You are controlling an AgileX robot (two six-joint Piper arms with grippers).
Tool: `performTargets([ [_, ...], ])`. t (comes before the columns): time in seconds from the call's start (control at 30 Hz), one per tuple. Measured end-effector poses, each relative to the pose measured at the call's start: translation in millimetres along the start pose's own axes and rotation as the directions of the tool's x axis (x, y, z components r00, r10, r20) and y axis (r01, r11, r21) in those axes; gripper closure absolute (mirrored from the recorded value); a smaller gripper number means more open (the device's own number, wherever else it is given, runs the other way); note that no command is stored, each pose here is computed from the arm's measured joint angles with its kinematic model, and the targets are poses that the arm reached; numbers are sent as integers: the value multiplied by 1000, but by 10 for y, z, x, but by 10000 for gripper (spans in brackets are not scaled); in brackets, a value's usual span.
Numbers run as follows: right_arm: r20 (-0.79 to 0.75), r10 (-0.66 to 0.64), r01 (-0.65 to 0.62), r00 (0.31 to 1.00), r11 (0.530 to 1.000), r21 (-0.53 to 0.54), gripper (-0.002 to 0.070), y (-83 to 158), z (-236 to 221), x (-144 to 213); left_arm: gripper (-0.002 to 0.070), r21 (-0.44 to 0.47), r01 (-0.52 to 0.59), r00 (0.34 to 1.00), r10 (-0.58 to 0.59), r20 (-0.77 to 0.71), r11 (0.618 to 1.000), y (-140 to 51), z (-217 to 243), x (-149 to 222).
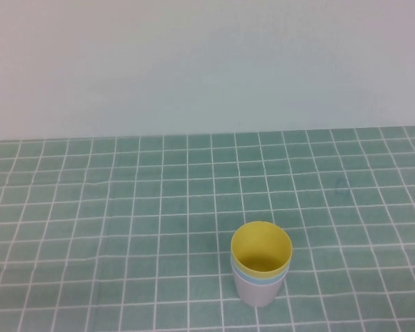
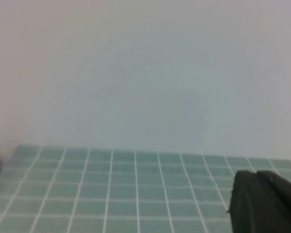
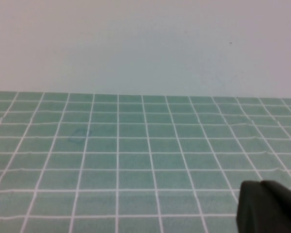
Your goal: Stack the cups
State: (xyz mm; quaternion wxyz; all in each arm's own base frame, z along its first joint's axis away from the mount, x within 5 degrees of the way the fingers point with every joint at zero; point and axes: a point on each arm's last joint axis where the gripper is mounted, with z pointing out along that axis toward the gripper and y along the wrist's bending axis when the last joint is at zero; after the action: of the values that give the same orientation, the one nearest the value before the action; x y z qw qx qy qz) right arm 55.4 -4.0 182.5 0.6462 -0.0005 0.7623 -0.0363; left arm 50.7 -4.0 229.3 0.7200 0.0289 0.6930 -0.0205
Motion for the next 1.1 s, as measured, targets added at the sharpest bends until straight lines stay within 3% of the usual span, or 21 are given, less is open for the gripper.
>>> performTargets([
  [0.2,-119,0,0,993,1000,7,678,-6,-7,108,676,1,35,998,-35,-49,999,-4,40,259],
  [0.47,-175,3,-2,985,1000,10,678,-10,-20,140,676,27,27,945,-17,-327,999,-33,-10,513],
  [1.1,-175,3,-2,985,1000,10,678,-10,-20,140,676,70,18,948,6,-317,997,-52,-8,505],
])
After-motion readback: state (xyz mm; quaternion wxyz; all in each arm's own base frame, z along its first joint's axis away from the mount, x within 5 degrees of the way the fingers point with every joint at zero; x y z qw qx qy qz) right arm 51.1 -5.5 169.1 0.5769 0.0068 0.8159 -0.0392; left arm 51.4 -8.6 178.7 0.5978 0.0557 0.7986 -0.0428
